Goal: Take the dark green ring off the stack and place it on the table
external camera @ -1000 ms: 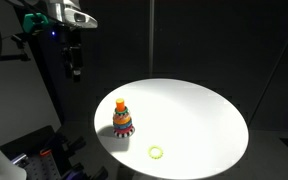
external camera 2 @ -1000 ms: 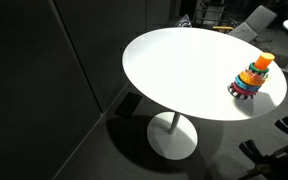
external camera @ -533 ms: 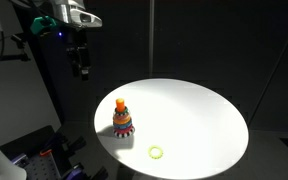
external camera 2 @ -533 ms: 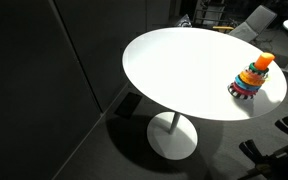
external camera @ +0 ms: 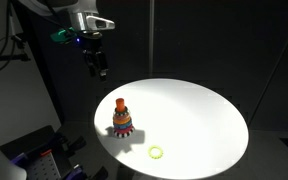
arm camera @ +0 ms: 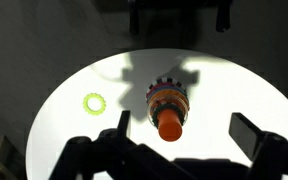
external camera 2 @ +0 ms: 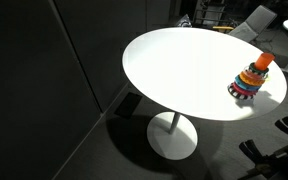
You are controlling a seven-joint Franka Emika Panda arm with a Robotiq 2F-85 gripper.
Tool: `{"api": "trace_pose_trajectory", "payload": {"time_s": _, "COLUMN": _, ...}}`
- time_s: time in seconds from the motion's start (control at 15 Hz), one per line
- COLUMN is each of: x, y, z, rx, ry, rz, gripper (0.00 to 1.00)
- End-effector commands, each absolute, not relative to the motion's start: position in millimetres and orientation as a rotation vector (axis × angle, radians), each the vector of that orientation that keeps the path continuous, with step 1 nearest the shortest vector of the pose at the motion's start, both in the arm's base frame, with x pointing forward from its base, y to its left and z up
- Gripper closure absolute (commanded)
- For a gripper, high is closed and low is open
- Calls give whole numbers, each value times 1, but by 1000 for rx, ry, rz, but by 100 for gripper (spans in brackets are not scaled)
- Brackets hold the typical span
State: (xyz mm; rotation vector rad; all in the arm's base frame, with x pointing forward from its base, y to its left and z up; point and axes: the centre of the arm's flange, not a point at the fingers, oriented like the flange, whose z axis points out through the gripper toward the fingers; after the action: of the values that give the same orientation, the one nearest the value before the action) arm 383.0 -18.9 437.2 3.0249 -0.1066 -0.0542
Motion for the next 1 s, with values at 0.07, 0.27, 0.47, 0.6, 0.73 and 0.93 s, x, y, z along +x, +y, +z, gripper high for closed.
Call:
{"api": "trace_pose_trajectory", "payload": {"time_s": 0.07, "x": 409, "y": -27, "z": 419, "rx": 3063, "ry": -136, "rz": 45, "gripper": 0}}
{"api": "trace_pose_trajectory", "payload": {"time_s": 0.27, "x": 415, "y": -31, "z": 414, "rx": 3071, "ry": -141, "rz": 89, "gripper": 0}}
{"api": "trace_pose_trajectory", "payload": {"time_s": 0.47, "x": 412, "y": -29, "z": 411, "rx": 3055, "ry": -134, "rz": 65, "gripper": 0}}
{"api": "trace_pose_trajectory", "payload": {"time_s": 0.6, "x": 412, "y": -30, "z": 410, "rx": 3058, "ry": -137, "rz": 62, "gripper": 0}}
{"api": "trace_pose_trajectory", "payload": {"time_s": 0.73, "x": 412, "y": -30, "z": 410, "rx": 3058, "ry": -138, "rz": 62, "gripper": 0}}
{"api": "trace_pose_trajectory", "payload": {"time_s": 0.93, "x": 408, "y": -31, "z": 402, "rx": 3058, "ry": -132, "rz": 65, "gripper": 0}}
